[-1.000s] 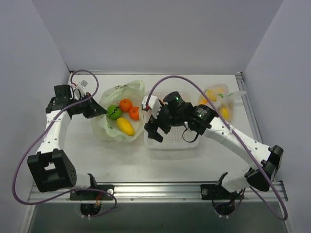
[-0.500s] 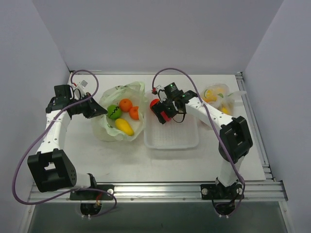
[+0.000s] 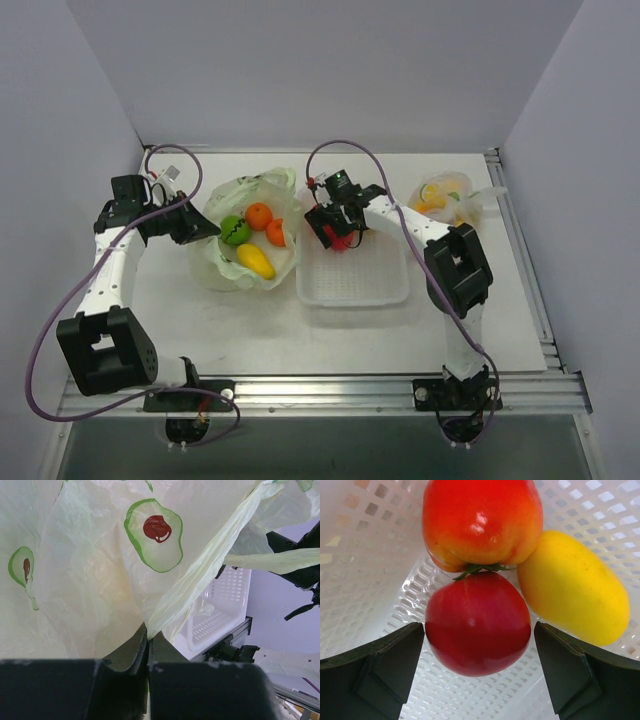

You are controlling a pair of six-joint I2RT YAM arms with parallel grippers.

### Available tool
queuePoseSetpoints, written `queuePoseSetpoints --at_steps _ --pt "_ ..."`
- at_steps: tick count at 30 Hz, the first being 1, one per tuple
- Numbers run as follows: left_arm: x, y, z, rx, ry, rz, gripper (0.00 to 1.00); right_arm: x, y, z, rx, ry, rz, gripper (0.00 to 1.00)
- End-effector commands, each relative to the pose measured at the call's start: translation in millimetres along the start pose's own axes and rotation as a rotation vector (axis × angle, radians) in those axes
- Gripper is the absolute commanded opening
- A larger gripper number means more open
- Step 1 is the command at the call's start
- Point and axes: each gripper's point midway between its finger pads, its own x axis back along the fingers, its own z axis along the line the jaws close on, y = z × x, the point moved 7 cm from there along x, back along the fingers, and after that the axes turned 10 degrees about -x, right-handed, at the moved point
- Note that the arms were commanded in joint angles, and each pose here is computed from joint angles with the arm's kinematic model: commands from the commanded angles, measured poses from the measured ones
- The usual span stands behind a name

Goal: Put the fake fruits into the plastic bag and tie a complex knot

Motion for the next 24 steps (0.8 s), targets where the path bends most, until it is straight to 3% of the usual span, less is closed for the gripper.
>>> queuePoseSetpoints --at_steps 1,6,12,16,24 --pt "5 7 -3 -0.057 -0.001 -0.048 0.05 8 -13 -1 -0.003 -0.029 0.024 0.98" --pt "4 7 -2 -0.049 -0.001 -0.045 0.05 14 -35 1 0.017 -0.013 0.061 0.98" --pt "6 7 -3 -0.050 0.005 -0.050 0.05 32 -40 3 0.008 0.023 0.035 0.79" --pt "6 7 -3 -0.047 0.006 -0.050 0.05 41 -31 0 0.002 0.006 -0.017 1.00" --pt "6 9 -4 -0.051 0.002 -0.054 0.05 17 -3 6 0.004 0.040 -0.034 1.00"
